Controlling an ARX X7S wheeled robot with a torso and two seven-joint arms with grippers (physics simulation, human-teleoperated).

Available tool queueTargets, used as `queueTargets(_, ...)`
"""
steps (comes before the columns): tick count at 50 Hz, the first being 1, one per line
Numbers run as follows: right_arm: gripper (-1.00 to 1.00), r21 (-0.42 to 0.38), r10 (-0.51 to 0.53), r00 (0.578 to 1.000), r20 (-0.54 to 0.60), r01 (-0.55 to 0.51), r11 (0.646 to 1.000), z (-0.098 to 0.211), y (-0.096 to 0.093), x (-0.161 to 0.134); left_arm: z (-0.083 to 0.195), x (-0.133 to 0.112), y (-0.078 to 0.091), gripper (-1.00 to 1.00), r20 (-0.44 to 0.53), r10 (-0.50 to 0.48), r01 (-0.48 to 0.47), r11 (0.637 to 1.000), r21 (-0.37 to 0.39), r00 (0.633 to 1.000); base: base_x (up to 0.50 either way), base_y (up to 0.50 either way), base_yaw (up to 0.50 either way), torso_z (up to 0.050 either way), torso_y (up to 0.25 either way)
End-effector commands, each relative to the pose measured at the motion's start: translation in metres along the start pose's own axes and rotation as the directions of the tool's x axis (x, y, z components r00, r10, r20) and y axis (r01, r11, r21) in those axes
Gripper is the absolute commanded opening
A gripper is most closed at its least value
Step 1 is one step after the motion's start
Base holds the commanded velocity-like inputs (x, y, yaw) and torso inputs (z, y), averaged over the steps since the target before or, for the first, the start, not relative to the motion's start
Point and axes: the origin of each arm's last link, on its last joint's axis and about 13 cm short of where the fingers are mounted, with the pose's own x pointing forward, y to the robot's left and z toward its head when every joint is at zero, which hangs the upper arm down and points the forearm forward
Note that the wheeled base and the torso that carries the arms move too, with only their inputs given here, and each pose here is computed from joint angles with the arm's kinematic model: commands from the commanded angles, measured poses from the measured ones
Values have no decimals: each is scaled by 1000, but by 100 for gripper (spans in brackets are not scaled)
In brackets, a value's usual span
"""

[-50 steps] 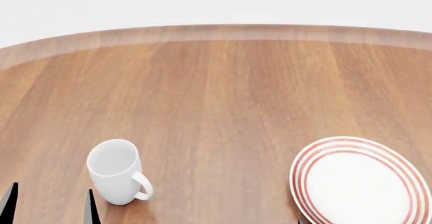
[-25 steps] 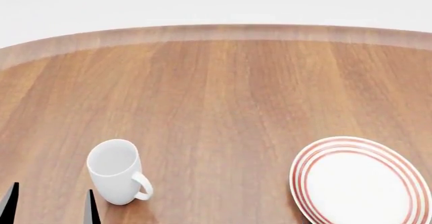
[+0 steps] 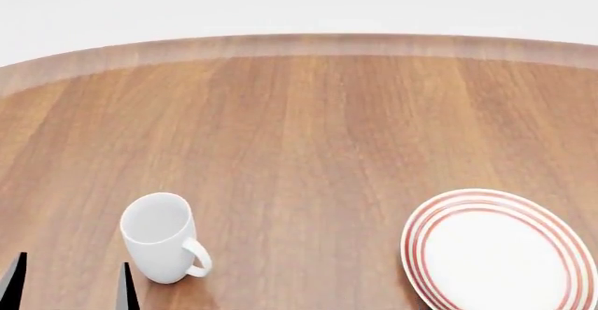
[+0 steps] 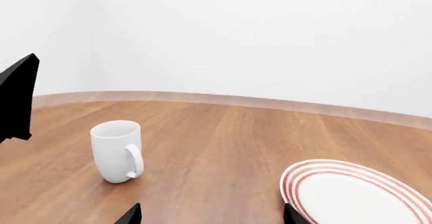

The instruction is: Pick up the red mug and put it on the plate

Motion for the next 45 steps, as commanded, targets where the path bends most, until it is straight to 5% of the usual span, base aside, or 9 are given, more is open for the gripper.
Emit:
queueTargets(1,100,24,17,1000,-2,-17,1000,-7,3,-14,0,0,0,100,1,0,0,1000,-1,1000,0,0,0,0,0)
queueTargets(45,100,47,45,993,-113,-40,998,-47,10,-33,0,0,0,100,3,-2,2,1000,-2,1000,0,0,0,0,0)
